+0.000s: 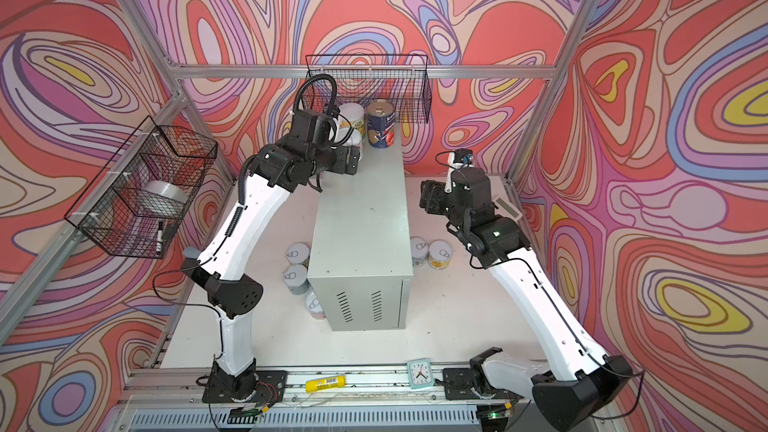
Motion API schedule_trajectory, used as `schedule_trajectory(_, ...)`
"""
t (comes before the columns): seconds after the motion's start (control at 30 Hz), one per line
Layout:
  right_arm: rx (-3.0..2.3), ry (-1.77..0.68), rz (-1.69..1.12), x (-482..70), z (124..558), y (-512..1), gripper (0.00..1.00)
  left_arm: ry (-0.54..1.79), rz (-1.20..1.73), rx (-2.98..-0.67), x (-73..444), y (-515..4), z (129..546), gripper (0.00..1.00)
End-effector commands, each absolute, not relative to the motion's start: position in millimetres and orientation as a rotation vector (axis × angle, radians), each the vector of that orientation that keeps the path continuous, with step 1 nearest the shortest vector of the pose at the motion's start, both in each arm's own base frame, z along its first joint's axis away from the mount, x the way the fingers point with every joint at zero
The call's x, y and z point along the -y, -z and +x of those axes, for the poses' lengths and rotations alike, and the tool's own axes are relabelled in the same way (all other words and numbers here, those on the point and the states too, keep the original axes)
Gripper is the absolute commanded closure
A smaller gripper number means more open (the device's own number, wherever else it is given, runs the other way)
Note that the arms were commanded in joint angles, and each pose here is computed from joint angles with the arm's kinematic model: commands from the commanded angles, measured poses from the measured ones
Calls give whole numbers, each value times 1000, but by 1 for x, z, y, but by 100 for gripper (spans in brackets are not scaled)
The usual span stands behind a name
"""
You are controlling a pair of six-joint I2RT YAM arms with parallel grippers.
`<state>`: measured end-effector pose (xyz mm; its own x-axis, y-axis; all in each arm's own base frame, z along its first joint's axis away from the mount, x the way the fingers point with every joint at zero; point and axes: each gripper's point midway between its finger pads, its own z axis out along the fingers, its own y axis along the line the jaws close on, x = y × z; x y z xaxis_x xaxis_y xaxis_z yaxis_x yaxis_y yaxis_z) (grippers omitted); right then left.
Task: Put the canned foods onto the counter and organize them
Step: 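Lower the pink can in front of the yellow-green can and open the left gripper, then withdraw the left gripper and lower it onto the next white-lidded can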
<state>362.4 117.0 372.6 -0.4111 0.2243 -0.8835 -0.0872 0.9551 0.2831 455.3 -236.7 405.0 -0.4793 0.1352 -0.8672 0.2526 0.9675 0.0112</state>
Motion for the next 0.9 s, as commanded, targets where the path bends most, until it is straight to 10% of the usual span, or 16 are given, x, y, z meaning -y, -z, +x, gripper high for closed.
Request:
schedule_trajectory(0.0,-1929,-379,106,-113,351,-391,24,68,262,-1998,209,-451,412,0)
schedule_trajectory(0.23,-1933,-347,149,-98,331,-390,24,58,104,-1965,153,-456,354,0)
schedule_trajectory(0.87,-2240,-386,161,-113,320,-279,21,371,97,-2397,130,-231,193,2)
